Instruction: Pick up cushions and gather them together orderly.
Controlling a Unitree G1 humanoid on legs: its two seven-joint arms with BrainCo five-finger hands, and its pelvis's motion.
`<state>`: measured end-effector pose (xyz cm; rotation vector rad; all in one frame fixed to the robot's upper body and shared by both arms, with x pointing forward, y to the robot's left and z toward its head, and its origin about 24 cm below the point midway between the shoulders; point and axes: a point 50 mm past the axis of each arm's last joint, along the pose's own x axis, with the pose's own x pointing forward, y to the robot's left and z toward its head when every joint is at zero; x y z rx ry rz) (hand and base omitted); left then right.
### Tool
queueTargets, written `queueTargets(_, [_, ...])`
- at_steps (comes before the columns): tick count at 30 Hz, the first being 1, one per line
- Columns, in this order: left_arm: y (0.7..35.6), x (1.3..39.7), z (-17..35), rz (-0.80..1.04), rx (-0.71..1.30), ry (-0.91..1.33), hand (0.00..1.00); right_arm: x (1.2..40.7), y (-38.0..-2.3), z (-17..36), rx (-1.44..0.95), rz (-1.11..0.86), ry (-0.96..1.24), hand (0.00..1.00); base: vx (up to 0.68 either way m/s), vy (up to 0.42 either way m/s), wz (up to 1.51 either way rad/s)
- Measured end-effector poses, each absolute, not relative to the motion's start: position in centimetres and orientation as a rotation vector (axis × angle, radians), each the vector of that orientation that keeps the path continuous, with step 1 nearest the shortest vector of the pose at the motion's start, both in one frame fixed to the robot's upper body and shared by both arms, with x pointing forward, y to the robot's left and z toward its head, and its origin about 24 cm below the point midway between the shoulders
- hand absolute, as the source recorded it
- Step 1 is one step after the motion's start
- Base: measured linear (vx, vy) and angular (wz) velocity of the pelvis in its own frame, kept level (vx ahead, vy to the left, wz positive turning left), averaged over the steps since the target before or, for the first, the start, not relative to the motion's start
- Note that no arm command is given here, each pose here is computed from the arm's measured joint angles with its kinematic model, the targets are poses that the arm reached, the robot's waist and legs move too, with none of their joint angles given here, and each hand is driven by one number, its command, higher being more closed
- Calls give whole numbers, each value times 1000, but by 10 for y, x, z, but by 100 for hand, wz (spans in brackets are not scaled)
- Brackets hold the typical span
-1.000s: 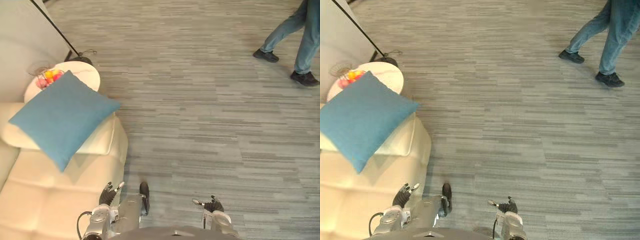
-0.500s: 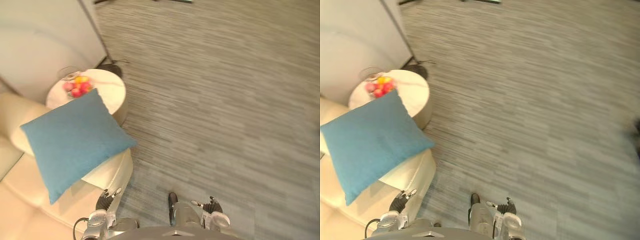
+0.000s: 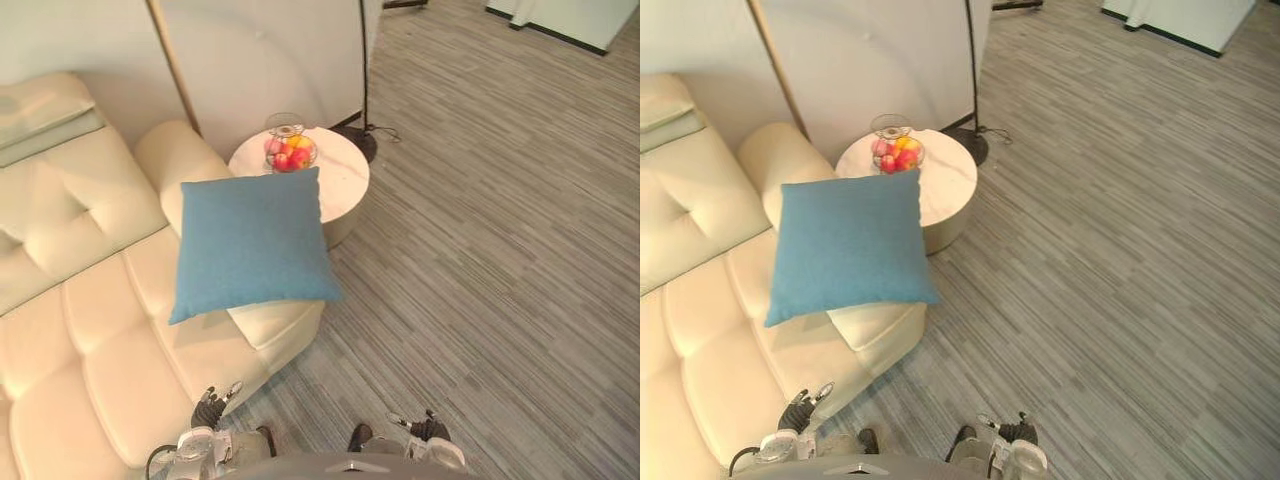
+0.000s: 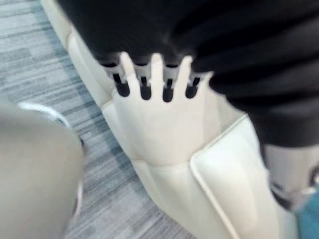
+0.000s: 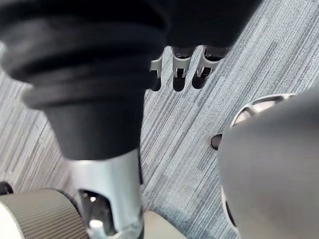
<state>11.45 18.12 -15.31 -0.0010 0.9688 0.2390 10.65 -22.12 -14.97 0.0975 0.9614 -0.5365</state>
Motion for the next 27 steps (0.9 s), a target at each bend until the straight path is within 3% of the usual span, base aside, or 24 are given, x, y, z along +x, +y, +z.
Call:
queueTargets(12, [188,112,-153,221,44,979,0,123,-214,-145,80,-475,924,0,19,81,21])
queueTargets(27, [187,109,-156,298,-20,995,0,112,-215,-149,108,-509,949,0,139,-102,43])
